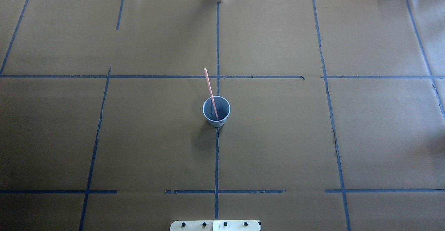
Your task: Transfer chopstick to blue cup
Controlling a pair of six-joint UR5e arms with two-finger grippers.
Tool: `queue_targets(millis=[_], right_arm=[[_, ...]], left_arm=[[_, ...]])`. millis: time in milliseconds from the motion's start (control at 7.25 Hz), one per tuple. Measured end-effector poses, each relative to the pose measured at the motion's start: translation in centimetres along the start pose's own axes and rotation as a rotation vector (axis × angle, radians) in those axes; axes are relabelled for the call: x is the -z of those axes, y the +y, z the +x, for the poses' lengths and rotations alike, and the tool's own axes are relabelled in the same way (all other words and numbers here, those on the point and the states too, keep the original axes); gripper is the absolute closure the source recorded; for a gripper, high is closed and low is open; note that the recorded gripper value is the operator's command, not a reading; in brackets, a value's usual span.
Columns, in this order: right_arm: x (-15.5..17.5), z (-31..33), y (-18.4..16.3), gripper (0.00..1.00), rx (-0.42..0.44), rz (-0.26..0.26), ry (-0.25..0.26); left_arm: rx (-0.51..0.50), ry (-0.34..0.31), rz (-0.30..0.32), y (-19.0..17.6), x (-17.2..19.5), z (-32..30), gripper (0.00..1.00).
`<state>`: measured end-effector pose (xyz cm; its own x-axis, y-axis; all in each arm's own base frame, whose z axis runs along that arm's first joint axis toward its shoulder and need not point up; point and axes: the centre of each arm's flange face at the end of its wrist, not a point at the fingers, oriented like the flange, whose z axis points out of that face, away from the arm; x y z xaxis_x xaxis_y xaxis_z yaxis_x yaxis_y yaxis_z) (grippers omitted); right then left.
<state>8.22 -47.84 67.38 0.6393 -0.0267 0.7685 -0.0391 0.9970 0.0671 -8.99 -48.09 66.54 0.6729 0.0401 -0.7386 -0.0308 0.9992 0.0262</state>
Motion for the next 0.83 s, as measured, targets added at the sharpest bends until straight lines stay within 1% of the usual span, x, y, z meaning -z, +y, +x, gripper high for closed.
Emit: queue_targets(millis=[414,828], right_arm=[[-0.06,0.09,0.05,0.00,-0.001,-0.001,0.002],[-0.15,0.20,0.18,0.00,-0.002,-0.003,0.003]], left_arm=[[-0.002,-0.005,0.022,-0.37,1.02,-0.13,0.00],[0.001,-0.005,0.028,-0.35,1.30,-0.19,0.00]])
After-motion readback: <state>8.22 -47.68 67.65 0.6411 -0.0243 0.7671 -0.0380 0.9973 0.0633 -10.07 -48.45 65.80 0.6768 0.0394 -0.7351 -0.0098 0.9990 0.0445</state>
